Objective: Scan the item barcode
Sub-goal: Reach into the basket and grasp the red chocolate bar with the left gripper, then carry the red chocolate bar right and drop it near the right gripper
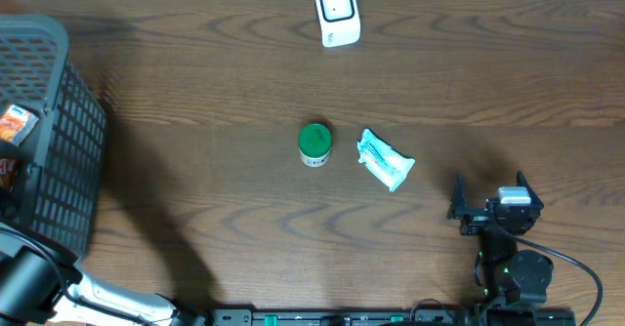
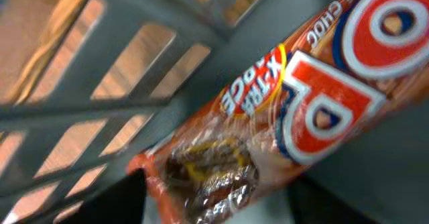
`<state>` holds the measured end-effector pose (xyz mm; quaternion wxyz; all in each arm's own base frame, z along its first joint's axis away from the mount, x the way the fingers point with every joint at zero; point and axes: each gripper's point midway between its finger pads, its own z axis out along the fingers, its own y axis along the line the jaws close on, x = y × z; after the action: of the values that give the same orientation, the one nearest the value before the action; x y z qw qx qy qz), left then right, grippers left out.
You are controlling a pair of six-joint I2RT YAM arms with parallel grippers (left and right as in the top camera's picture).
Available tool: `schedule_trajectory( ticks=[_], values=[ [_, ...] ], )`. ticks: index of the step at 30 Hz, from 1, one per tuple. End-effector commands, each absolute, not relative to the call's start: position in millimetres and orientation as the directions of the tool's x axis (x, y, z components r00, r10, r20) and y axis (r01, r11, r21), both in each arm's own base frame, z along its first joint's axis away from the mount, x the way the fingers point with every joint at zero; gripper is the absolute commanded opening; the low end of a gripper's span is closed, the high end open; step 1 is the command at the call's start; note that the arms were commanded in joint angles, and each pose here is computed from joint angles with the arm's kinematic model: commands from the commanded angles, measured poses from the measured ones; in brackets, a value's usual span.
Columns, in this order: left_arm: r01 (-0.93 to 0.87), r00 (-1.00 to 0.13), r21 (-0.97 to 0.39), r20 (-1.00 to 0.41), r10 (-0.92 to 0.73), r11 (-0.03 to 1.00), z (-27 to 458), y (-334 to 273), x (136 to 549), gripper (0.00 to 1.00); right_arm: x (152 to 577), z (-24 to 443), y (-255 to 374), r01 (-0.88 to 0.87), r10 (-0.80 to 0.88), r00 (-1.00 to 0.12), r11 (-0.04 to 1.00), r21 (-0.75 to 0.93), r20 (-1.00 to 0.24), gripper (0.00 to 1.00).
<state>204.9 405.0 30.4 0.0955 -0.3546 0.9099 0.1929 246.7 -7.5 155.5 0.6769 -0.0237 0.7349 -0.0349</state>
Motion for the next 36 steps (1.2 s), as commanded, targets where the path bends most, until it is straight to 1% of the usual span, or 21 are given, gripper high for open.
schedule_trajectory(
  ticks=[1,2,3,4,8,10,12,15,17,18,20,22,25,26,27,29,31,33,35,36],
  values=[
    [-0.647,-0.762,0.198,-0.122,-0.637,0.736,-45,370,187,0.33,247,154,-8,0.016,-0.070,-0.087,0.997,-0.072,-0.994,0.99],
    [-0.653,-0.757,0.190,-0.119,-0.643,0.734,-48,368,188,0.22,247,154,-8,0.016,-0.070,-0.087,0.997,-0.072,-0.994,0.99],
    [-0.663,-0.747,0.186,-0.121,-0.653,0.725,-50,368,188,0.14,247,154,-8,0.016,-0.070,-0.087,0.997,-0.072,-0.994,0.99],
    [-0.676,-0.736,0.186,-0.128,-0.664,0.713,-50,369,188,0.09,247,154,-8,0.016,-0.070,-0.087,0.997,-0.072,-0.994,0.99],
    [-0.726,-0.687,0.187,-0.188,-0.702,0.661,-33,380,195,0.07,247,154,-8,0.016,-0.070,-0.086,0.997,-0.072,-0.994,0.99],
    [-0.764,-0.645,0.182,-0.240,-0.726,0.618,-14,388,200,0.07,247,154,-8,0.016,-0.070,-0.087,0.997,-0.072,-0.994,0.99],
    [-0.782,-0.618,0.140,-0.307,-0.724,0.608,13,391,215,0.07,247,154,-8,0.016,-0.070,-0.087,0.997,-0.072,-0.994,0.99],
    [-0.794,-0.534,-0.018,-0.456,-0.712,0.607,72,388,249,0.07,247,154,-8,0.016,-0.070,-0.087,0.997,-0.072,-0.994,0.99],
    [-0.781,-0.434,-0.170,-0.545,-0.717,0.602,117,379,273,0.07,247,154,-8,0.017,-0.070,-0.087,0.997,-0.072,-0.994,0.99],
    [-0.754,-0.368,-0.267,-0.585,-0.722,0.600,147,371,286,0.07,247,154,-8,0.016,-0.070,-0.087,0.997,-0.072,-0.994,0.99],
    [-0.674,-0.279,-0.398,-0.642,-0.714,0.622,198,354,304,0.07,247,154,-8,0.016,-0.070,-0.087,0.997,-0.072,-0.994,0.99],
    [-0.606,-0.196,-0.472,-0.691,-0.696,0.640,249,337,312,0.07,247,154,-8,0.016,-0.070,-0.087,0.997,-0.072,-0.994,0.99],
    [-0.554,-0.065,-0.540,-0.730,-0.680,0.634,317,311,305,0.07,247,154,-8,0.016,-0.070,-0.087,0.997,-0.072,-0.994,0.99],
    [-0.528,-0.031,-0.561,-0.737,-0.675,0.637,338,299,302,0.07,247,154,-8,0.016,-0.070,-0.087,0.997,-0.072,-0.994,0.99],
    [-0.468,-0.015,-0.585,-0.744,-0.668,0.662,361,277,301,0.07,247,154,-8,0.016,-0.070,-0.087,0.997,-0.072,-0.994,0.99],
    [-0.303,-0.046,-0.611,-0.757,-0.652,0.731,397,225,306,0.07,247,154,-8,0.016,-0.070,-0.087,0.997,-0.072,-0.994,0.99],
    [-0.106,-0.128,-0.608,-0.776,-0.618,0.787,422,162,312,0.07,247,154,-8,0.016,-0.070,-0.087,0.997,-0.072,-0.994,0.99],
    [0.078,-0.240,-0.614,-0.776,-0.583,0.785,432,95,316,0.07,247,154,-8,0.016,-0.070,-0.087,0.997,-0.072,-0.994,0.99],
    [0.182,-0.346,-0.627,-0.762,-0.548,0.758,428,43,319,0.07,247,154,-8,0.016,-0.070,-0.087,0.997,-0.072,-0.994,0.99],
    [0.250,-0.412,-0.620,-0.763,-0.498,0.744,422,11,321,0.07,247,154,-8,0.016,-0.070,-0.087,0.997,-0.072,-0.994,0.99]
  ],
)
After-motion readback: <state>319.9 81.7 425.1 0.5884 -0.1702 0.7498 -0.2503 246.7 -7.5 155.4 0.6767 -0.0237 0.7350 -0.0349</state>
